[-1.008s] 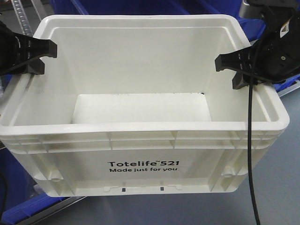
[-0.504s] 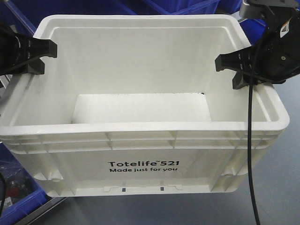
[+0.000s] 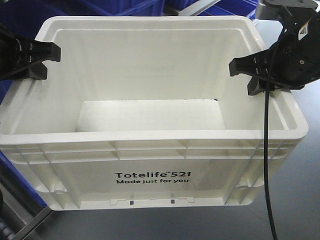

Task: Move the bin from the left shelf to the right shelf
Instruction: 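Hold the tote with both grippers while the base turns away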

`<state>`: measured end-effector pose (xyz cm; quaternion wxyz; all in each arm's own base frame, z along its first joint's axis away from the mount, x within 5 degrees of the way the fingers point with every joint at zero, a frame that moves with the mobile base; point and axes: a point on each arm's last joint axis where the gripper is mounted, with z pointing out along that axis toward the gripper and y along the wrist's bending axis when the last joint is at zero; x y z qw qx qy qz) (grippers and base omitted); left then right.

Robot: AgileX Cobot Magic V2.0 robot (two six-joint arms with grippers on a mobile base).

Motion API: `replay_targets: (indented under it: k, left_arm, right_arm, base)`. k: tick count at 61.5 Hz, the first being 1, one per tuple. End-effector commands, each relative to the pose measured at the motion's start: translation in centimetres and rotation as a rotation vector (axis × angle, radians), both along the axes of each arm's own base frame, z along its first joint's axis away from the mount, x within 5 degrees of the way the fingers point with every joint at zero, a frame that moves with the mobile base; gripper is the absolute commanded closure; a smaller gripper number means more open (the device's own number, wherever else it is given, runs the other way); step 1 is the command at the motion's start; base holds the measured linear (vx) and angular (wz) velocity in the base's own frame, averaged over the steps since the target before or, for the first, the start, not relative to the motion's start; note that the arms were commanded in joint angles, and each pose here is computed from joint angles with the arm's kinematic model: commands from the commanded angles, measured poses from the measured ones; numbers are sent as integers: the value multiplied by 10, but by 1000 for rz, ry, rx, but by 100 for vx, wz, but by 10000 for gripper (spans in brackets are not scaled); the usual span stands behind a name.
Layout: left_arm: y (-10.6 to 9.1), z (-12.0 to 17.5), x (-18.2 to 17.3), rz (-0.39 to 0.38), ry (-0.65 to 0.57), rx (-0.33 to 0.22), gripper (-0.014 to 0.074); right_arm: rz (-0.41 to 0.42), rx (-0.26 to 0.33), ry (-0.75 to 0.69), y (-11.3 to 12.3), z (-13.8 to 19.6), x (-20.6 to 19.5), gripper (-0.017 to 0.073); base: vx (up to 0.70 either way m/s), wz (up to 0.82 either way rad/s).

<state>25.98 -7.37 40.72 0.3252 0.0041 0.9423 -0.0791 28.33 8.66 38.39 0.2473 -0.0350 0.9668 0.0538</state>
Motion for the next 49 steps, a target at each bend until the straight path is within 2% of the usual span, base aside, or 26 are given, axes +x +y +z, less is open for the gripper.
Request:
replay_targets:
  k: [1,23,49]
  left_arm:
    - [8,27,-5,4,-173,31,599]
    - [8,27,-5,4,-173,31,599]
    - [8,27,-5,4,-173,31,599]
  right_arm:
    - [4,-8,-174,-8,31,-7,509]
    - [4,-8,-174,-8,31,-7,509]
    - [4,-8,-174,-8,31,-7,509]
  base:
    - [4,-56]
    - [6,-54]
    - [8,-35]
